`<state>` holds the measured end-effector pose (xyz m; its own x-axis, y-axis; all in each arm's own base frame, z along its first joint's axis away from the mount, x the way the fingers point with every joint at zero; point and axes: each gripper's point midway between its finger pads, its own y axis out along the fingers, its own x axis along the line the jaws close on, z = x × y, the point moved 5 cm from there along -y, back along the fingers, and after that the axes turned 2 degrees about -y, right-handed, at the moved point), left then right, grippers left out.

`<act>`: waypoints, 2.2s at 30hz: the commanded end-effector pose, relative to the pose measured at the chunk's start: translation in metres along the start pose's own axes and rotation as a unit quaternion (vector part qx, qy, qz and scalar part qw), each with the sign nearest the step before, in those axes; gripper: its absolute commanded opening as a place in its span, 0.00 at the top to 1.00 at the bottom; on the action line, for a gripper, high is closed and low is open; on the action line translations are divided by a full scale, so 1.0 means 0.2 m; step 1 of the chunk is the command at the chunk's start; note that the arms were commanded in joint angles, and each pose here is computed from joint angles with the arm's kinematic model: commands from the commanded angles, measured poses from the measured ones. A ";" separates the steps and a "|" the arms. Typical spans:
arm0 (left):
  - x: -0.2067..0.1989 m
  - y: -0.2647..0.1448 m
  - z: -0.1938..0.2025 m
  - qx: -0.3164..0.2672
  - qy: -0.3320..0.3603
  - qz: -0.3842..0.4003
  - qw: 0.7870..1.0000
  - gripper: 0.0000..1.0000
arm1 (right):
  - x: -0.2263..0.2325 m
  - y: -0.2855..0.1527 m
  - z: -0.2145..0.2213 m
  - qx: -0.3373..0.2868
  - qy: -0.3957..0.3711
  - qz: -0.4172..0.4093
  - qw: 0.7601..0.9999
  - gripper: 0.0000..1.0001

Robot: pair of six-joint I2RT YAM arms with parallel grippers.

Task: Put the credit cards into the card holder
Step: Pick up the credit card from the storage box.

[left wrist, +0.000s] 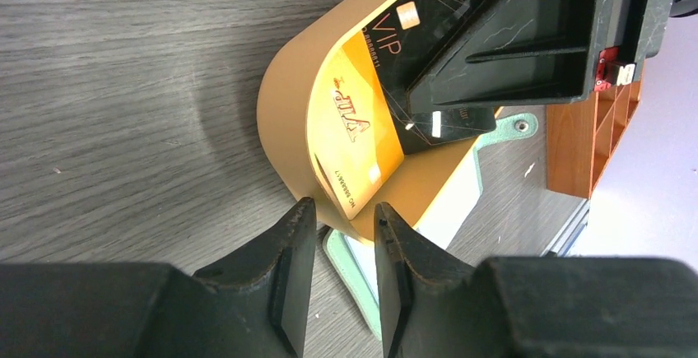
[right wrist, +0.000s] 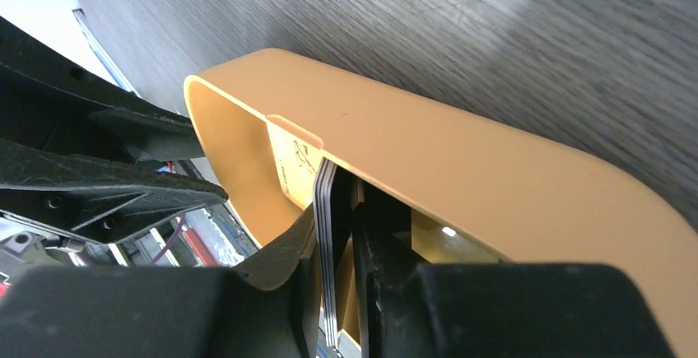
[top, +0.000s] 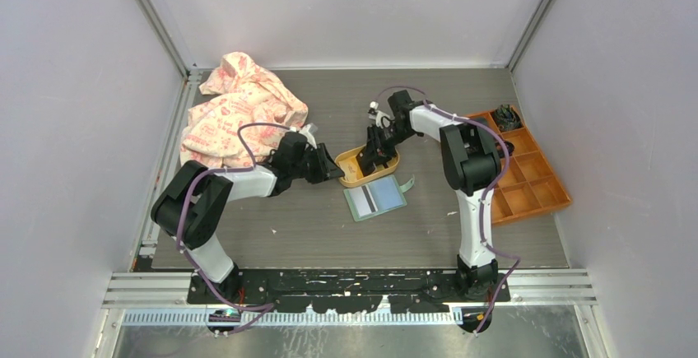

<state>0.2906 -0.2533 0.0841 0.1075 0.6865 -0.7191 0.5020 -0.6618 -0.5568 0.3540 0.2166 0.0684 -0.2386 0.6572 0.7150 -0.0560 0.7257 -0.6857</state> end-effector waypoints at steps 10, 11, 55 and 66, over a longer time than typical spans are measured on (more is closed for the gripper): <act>-0.18 -0.12 -0.13 -0.052 0.035 0.043 0.997 0.63 | 0.07 -0.17 -0.08 -0.041 0.012 -0.070 0.997 0.77; -0.18 -0.13 -0.13 -0.053 0.037 0.041 0.997 0.63 | 0.06 -0.17 -0.08 -0.041 0.013 -0.071 0.997 0.77; -0.26 -0.45 -0.08 -0.128 0.060 0.122 0.982 0.54 | -0.04 -0.45 -0.11 -0.117 0.009 0.015 0.993 0.95; -0.39 -0.61 -0.07 -0.195 0.063 0.308 0.929 0.31 | 0.22 -0.61 -0.05 -0.162 -0.100 -0.064 0.980 0.96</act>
<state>0.2399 -0.2144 0.1639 0.3478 0.4681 -0.8124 0.6420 -0.7504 -0.1575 0.3730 0.1495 0.1354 -0.2694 0.6672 0.6944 0.1817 0.7434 -0.6437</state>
